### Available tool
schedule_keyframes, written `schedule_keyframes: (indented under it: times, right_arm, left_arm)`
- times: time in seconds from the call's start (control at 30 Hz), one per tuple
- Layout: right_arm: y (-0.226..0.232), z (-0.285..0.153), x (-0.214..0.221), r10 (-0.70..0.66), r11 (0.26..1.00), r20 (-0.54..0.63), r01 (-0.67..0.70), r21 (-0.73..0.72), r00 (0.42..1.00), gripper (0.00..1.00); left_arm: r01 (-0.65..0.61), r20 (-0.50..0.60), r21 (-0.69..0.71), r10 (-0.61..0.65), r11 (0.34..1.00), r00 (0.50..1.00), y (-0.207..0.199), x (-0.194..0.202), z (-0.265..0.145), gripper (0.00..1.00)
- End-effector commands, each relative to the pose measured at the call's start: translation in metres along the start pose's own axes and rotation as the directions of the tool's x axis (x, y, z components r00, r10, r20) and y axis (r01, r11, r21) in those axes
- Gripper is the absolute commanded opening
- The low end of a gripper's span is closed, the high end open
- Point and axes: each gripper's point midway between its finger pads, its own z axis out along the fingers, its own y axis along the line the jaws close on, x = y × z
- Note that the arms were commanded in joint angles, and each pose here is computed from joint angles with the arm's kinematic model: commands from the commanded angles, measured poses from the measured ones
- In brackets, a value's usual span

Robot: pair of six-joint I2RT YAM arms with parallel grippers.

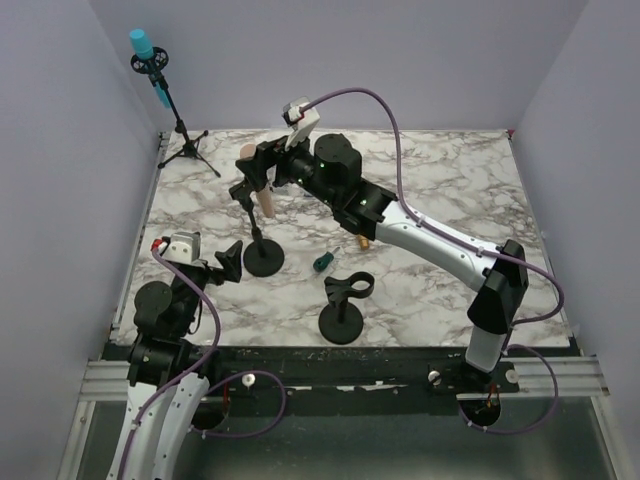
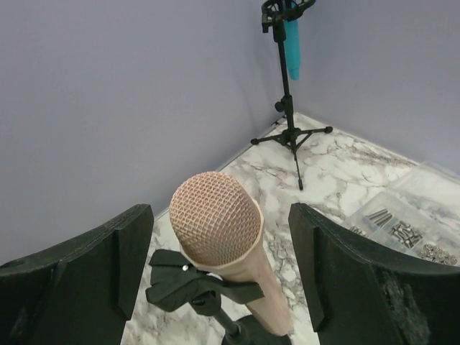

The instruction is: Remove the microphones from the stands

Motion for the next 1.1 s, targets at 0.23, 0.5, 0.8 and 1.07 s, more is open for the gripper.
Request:
schedule_keyframes:
  times: [0.23, 0.5, 0.8, 1.07]
  right_arm:
    - [-0.011, 0.028, 0.020, -0.037, 0.995, -0.033, 0.040, 0.092, 0.999, 0.76]
    - [-0.012, 0.028, 0.026, -0.033, 0.995, -0.051, 0.038, 0.097, 0.998, 0.26]
    - [-0.010, 0.022, 0.022, -0.020, 0.996, -0.050, 0.024, 0.087, 0.999, 0.01]
    - [-0.006, 0.020, 0.014, -0.016, 0.997, -0.044, 0.019, 0.077, 0.999, 0.01]
  left_arm:
    - [0.033, 0.064, 0.008, -0.033, 0.999, 0.997, -0.004, -0.044, 0.024, 0.97]
    - [0.001, 0.039, 0.032, -0.002, 0.999, 0.999, -0.006, -0.057, 0.063, 0.97]
    - [-0.037, 0.024, 0.079, 0.035, 0.996, 0.999, -0.011, -0.062, 0.103, 0.92]
    - [-0.036, 0.002, 0.130, 0.036, 0.991, 0.999, -0.019, -0.057, 0.122, 0.76]
